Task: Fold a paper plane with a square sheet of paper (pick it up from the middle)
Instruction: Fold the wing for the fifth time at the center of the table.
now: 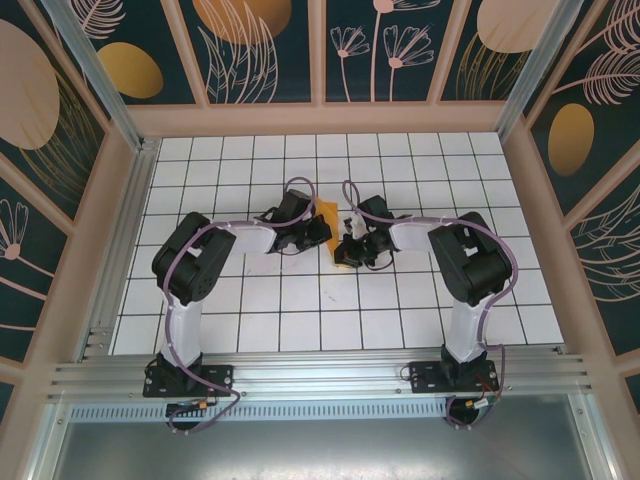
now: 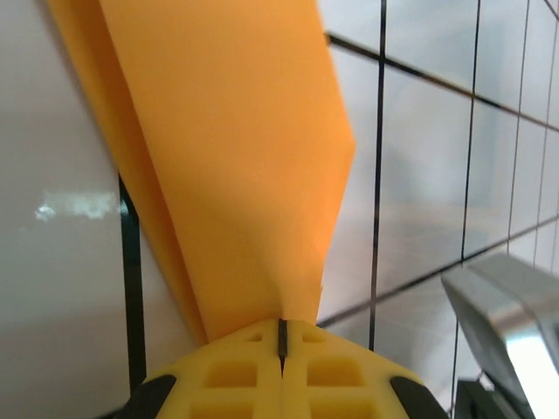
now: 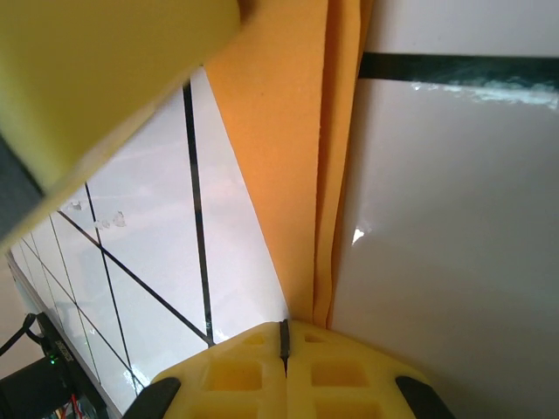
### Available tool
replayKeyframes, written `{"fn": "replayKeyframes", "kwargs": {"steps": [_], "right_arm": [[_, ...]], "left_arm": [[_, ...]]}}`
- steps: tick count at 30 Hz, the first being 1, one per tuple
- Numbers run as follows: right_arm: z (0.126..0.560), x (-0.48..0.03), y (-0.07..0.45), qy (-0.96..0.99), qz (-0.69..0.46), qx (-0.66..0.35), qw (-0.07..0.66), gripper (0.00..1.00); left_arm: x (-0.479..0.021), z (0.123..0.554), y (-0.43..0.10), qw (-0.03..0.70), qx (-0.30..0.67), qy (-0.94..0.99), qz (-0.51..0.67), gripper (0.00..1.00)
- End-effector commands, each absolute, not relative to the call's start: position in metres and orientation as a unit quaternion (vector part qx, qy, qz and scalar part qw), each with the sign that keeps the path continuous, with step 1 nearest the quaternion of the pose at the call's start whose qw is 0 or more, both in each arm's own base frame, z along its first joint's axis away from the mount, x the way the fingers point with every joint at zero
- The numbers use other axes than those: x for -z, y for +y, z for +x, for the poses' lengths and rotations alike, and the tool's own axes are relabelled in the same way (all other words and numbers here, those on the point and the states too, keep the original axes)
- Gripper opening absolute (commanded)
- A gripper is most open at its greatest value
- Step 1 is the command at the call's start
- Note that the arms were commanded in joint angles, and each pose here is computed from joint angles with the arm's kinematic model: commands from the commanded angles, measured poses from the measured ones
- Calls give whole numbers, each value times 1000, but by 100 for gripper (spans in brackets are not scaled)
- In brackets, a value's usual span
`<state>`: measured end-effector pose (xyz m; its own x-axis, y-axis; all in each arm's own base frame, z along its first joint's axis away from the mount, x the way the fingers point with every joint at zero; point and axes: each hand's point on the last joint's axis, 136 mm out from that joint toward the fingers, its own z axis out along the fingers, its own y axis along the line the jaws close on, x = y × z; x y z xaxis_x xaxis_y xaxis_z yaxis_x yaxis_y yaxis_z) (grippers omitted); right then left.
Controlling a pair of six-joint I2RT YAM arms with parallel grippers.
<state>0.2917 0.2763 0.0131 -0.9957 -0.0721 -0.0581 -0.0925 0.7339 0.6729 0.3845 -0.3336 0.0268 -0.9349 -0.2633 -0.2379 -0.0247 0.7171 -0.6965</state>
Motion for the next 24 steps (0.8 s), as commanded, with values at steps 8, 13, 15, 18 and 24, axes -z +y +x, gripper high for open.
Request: {"fn": "replayKeyframes", "kwargs": {"steps": [8, 13, 15, 18, 24], "right_arm": [[250, 57, 222, 973, 8, -221, -72, 0], [248, 60, 219, 974, 10, -215, -73, 0], [247, 61, 218, 974, 10, -213, -74, 0], [243, 64, 215, 975, 11, -208, -78, 0], [240, 67, 213, 975, 12, -204, -83, 0]], "left_arm": [[5, 403, -314, 163, 299, 933, -115, 5], [10, 417, -299, 172, 288, 933, -129, 5], [11, 424, -293, 175, 289, 931, -134, 6], [9, 437, -285, 183, 294, 928, -138, 6], [6, 468, -270, 204, 288, 923, -151, 7]]}}
